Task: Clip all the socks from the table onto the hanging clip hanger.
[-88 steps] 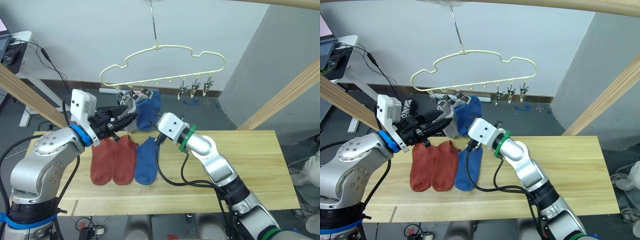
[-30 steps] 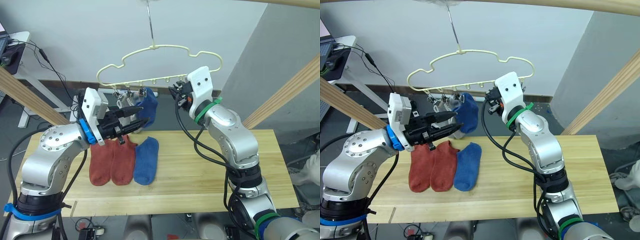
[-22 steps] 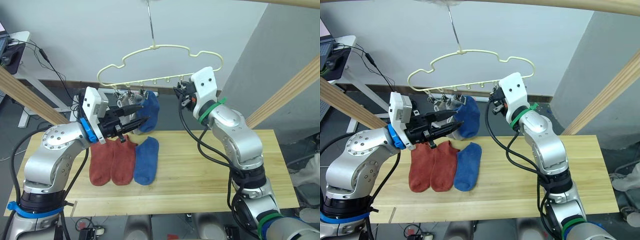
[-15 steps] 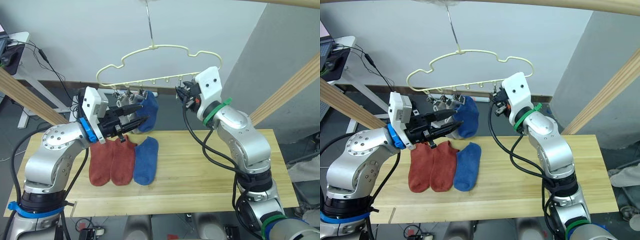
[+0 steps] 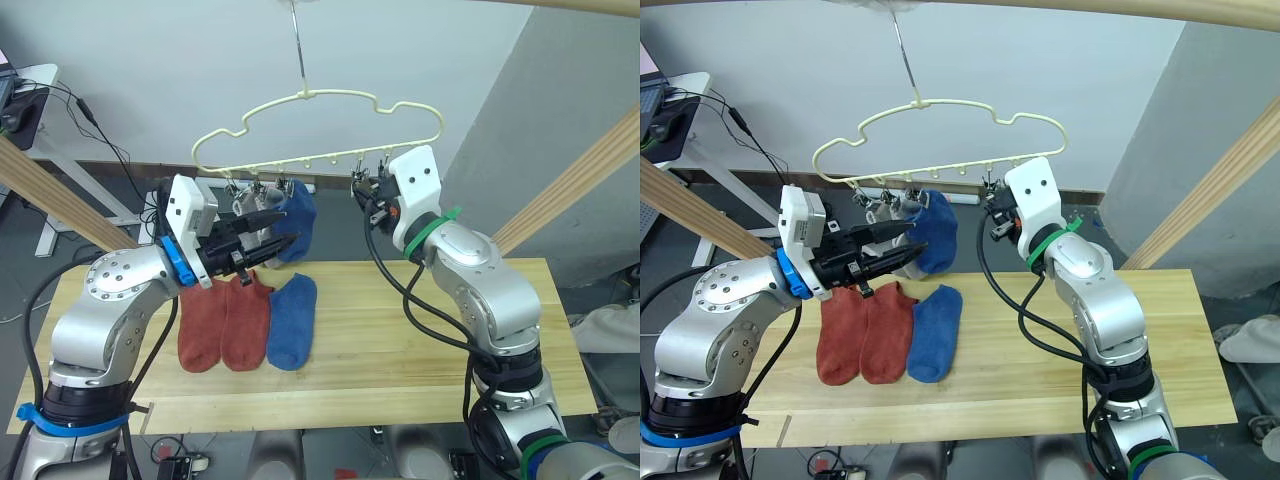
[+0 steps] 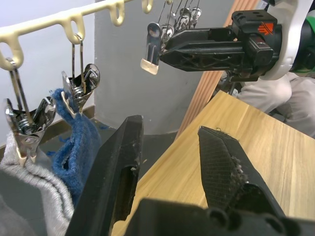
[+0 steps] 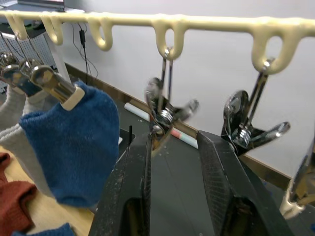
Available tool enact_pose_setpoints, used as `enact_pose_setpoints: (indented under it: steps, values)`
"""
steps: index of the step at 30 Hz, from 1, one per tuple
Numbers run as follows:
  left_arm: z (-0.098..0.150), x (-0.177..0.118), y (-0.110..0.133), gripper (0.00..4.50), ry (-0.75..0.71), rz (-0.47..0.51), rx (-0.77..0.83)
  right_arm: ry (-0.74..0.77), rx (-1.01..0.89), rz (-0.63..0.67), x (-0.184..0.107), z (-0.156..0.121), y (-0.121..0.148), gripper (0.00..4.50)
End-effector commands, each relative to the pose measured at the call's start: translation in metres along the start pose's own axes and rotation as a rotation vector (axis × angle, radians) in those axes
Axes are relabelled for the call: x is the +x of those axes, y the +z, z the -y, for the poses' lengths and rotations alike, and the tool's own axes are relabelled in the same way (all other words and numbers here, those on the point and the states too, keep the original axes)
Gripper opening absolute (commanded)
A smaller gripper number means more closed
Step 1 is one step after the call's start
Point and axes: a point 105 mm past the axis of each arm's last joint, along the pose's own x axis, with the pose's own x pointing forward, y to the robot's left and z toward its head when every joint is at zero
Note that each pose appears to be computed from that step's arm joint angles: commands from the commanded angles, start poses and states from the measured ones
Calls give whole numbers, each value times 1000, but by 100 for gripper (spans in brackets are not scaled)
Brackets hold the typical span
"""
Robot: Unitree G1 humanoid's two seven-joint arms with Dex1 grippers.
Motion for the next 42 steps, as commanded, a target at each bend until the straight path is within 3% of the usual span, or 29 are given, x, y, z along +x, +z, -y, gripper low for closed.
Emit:
enact_pose_setpoints:
  steps: [1,18,42]
  values:
    - [3,1,10,204,-9,27,42,15,4,77,3,-7,21,144]
    - [1,4,16,204,8,47,36,24,17,114,18,-17,30,144]
    - [0,1,13,204,15,22,36,65,-73,137,-29,6,15,144]
